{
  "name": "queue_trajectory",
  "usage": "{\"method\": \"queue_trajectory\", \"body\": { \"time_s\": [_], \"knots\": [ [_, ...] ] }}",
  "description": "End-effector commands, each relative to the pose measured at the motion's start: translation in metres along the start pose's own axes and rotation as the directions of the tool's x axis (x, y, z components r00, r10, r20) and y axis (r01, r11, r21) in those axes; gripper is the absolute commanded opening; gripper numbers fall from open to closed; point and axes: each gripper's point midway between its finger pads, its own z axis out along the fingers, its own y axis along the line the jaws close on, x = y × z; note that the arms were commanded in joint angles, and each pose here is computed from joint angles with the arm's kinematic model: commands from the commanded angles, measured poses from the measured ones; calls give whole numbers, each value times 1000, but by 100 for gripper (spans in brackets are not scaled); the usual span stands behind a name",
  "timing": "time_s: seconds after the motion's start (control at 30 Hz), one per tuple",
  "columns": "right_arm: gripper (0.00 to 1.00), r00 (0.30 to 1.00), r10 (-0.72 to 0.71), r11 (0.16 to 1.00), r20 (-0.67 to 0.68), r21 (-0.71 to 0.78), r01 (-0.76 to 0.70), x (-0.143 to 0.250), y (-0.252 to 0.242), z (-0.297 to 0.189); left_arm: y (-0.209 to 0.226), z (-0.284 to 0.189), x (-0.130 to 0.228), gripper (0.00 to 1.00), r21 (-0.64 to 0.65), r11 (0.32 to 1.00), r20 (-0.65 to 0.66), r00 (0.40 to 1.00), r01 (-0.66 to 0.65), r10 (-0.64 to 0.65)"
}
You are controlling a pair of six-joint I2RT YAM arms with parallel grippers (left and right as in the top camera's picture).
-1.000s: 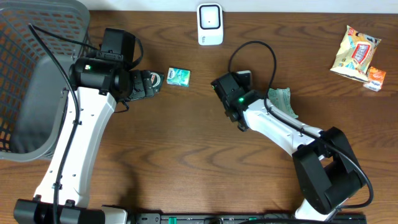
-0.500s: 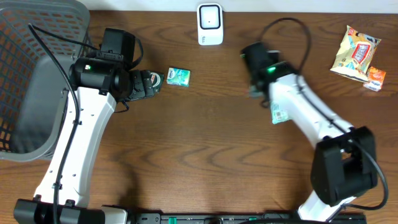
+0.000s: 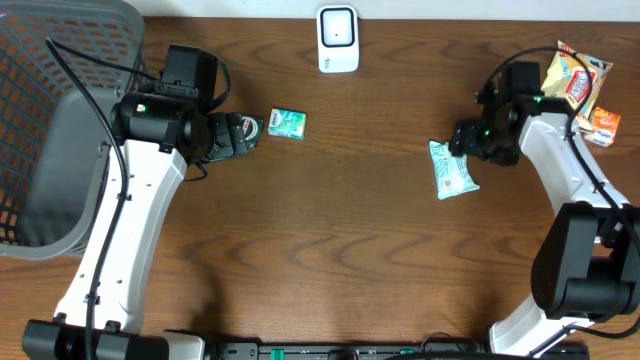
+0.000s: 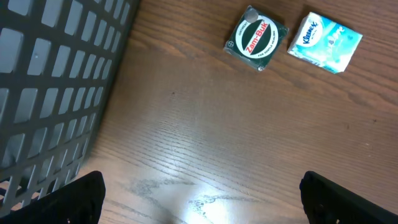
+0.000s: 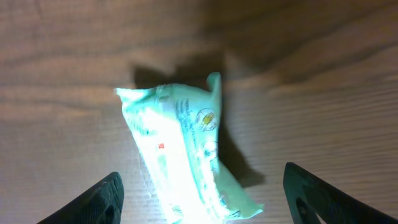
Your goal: Scan the item barcode
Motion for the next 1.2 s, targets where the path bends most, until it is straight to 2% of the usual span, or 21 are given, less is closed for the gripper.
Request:
{"method": "queue_trajectory", "body": {
  "time_s": [0.0,0.17,0.37,0.53,0.6,0.7,0.87,0.93,1.0,1.1,1.17],
  "knots": [
    [77,999,-45,998,-25,-50,44,15,2,13,3,-1,-1,99,-16,1000,7,1000,7,-7],
    [75,999,-28,998,-23,-49,27,33,-6,38,3,-1,-1,98,-16,1000,7,1000,7,-7],
    [62,1000,-6,984,-4,-180,5,39,12,49,3,-1,-1,98,-16,1000,7,1000,7,-7],
    [32,1000,-14,963,-5,-269,12,40,28,47,3,-1,-1,99,-16,1000,7,1000,7,-7],
    [24,1000,-15,951,-4,-307,13,40,35,44,3,-1,-1,99,-16,1000,7,1000,7,-7],
    [1,1000,-6,931,1,-365,6,35,45,37,3,-1,-1,99,-16,1000,7,1000,7,-6],
    [1,1000,16,922,-6,-386,-17,25,63,15,3,-1,-1,98,-16,1000,7,1000,7,-7],
    [1,1000,-9,939,6,-345,11,23,68,6,3,-1,-1,99,-16,1000,7,1000,7,-7],
    [1,1000,-8,976,19,-215,12,21,65,1,3,-1,-1,99,-16,1000,7,1000,7,-7],
    [1,996,1,995,92,101,-11,18,51,-10,3,-1,-1,99,-16,1000,7,1000,7,-7],
    [1,984,1,942,176,330,-59,18,39,-22,3,-1,-1,99,-16,1000,7,1000,7,-7]
  ]
}}
